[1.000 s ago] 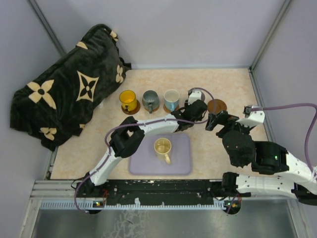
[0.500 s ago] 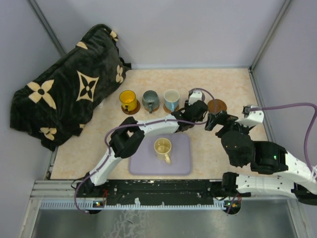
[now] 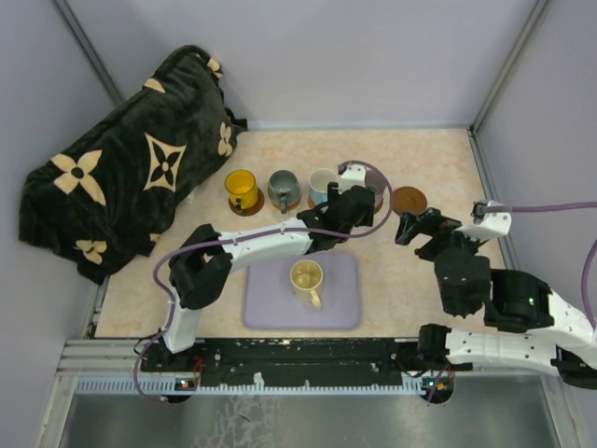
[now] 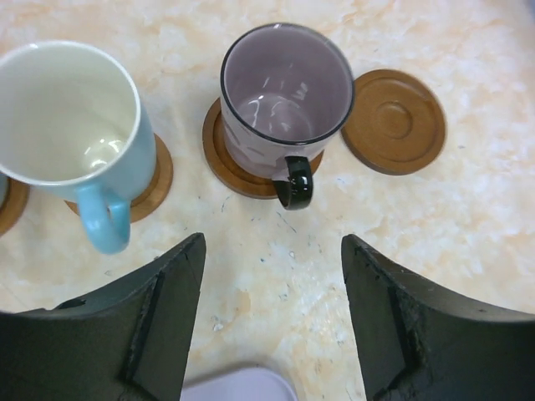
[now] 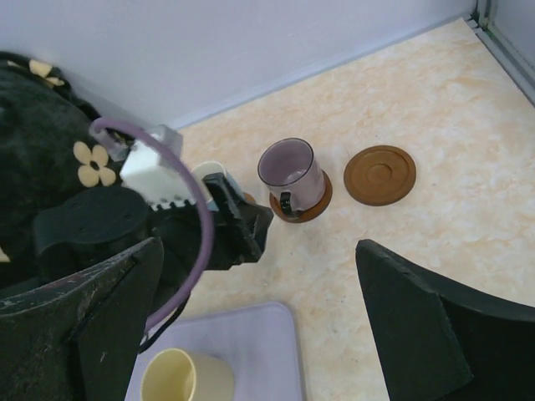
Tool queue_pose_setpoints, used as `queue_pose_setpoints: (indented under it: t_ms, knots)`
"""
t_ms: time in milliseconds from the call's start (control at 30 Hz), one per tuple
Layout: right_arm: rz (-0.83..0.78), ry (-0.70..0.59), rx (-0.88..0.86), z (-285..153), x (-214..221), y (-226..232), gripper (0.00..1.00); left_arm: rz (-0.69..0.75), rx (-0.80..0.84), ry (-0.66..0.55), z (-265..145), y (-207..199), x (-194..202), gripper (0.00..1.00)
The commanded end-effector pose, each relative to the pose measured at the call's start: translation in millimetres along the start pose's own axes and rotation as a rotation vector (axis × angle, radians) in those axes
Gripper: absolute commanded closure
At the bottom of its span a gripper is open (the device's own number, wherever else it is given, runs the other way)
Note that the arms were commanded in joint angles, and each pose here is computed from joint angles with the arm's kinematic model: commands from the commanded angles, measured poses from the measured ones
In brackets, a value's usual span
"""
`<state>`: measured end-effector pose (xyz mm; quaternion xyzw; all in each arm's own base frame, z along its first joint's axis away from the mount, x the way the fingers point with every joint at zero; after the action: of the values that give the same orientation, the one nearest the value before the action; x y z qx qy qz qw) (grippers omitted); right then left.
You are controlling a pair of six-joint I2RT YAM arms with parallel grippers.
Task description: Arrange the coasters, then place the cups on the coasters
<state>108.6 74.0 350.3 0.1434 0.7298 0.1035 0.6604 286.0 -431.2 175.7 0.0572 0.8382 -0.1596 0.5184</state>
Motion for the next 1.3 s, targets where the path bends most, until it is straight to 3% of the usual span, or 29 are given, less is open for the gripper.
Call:
queue_pose_setpoints:
  t_ms: [0,333,533,700,900,1000,1100,1200,1267]
  knots:
    - [0.067,-0.084,0.003,-1.8,-23.5,-10.0,0.01,-0.024,0.062,-0.104,-40.2,-5.1,-38.8,0.27]
    - [-0.147,-0.078,0.078,11.6,-22.5,33.6,0.01,-0.051,0.022,-0.17,-101.8,43.9,-59.0,0.24]
    - [-0.202,-0.036,-0.047,45.4,-14.4,69.0,0.01,-0.066,-0.075,-0.2,-137.0,91.1,-55.8,0.23]
    - [-0.195,0.113,-0.185,86.6,2.7,93.9,0.01,-0.071,-0.187,-0.223,-160.2,127.8,-53.8,0.21]
    - [-0.298,0.273,-0.264,110.0,44.4,117.5,0.01,-0.064,-0.3,-0.207,-175.2,166.4,-39.3,0.18]
    - [-0.274,0.353,-0.264,107.0,62.7,114.4,0.05,-0.072,-0.352,-0.185,-182.3,186.2,-29.9,0.17]
    - [-0.244,0.429,-0.304,95.3,79.8,105.4,0.02,-0.094,-0.391,-0.155,-187.3,203.5,-17.5,0.15]
    - [-0.225,0.526,-0.351,77.7,101.6,93.2,0.14,-0.111,-0.414,-0.137,-194.1,215.6,-8.1,0.13]
    - [-0.251,0.579,-0.343,63.0,116.6,85.9,0.18,-0.125,-0.432,-0.137,-198.7,222.5,-3.3,0.1]
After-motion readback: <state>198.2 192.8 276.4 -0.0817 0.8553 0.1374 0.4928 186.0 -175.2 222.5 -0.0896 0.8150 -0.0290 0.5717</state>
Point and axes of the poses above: each gripper's point midway between its finger pads, its own z axis out along the fingers, its own y axis along the line the jaws close on, x = y × z, the point moved 8 cm from there along -z, back along the fingers, and after that the axes turned 2 degrees about -z, right-handed, at the moved point
